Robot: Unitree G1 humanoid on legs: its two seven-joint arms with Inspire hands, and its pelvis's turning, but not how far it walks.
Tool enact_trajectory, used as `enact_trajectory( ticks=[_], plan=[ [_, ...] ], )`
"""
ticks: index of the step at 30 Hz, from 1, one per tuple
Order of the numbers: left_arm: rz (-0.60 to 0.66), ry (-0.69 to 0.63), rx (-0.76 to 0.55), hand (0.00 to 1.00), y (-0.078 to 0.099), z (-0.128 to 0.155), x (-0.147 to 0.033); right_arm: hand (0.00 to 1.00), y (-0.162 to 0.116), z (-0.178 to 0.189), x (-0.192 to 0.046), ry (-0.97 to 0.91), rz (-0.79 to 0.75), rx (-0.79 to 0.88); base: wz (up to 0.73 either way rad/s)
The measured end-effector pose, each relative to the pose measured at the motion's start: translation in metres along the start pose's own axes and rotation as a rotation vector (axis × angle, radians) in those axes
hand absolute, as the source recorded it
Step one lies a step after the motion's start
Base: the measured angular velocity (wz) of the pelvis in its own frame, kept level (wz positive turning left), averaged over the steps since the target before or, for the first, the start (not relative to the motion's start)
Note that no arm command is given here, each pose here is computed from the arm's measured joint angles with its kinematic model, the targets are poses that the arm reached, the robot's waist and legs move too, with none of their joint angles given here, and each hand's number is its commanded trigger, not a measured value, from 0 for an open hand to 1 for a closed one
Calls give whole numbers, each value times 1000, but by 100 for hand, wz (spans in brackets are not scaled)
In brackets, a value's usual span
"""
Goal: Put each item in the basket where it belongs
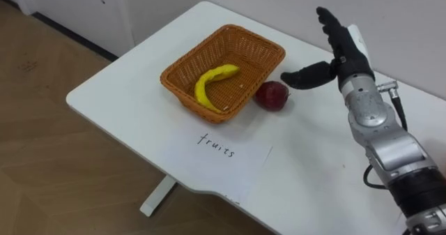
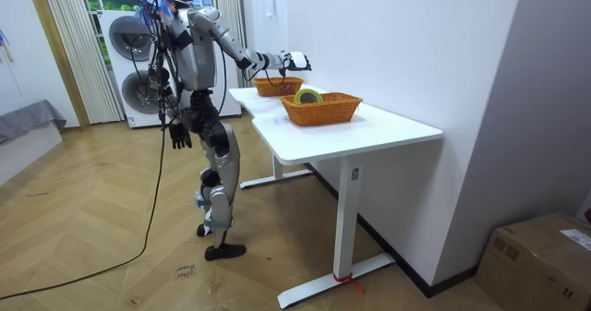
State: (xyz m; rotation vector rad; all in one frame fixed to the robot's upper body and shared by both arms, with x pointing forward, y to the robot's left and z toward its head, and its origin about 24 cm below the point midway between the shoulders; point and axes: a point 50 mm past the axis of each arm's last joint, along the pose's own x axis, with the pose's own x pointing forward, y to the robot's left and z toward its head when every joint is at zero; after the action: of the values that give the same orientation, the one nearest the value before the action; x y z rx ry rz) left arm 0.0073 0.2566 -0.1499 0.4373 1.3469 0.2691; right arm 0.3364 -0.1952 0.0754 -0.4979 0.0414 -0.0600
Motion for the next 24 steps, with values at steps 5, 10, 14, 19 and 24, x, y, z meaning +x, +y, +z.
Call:
enact_trajectory(
  ticks=[5, 10, 14, 19, 24],
  plan=[
    [-17, 3, 4, 0, -4, -4, -2, 0, 3, -23, -11, 66, 7, 17, 0],
    [-21, -11, -3, 0, -6, 0, -3, 0, 8, -31, -16, 92, 30, 22, -1],
    [-12, -34, -9, 0, -5, 5, -4, 0, 9, -32, -17, 101, 48, 41, -5],
    [-2, -49, -12, 0, -4, 9, -4, 0, 12, -33, -18, 105, 94, 43, 0],
    [-6, -51, -15, 0, -6, 10, -4, 0, 15, -35, -19, 112, 134, 47, 0]
  ],
)
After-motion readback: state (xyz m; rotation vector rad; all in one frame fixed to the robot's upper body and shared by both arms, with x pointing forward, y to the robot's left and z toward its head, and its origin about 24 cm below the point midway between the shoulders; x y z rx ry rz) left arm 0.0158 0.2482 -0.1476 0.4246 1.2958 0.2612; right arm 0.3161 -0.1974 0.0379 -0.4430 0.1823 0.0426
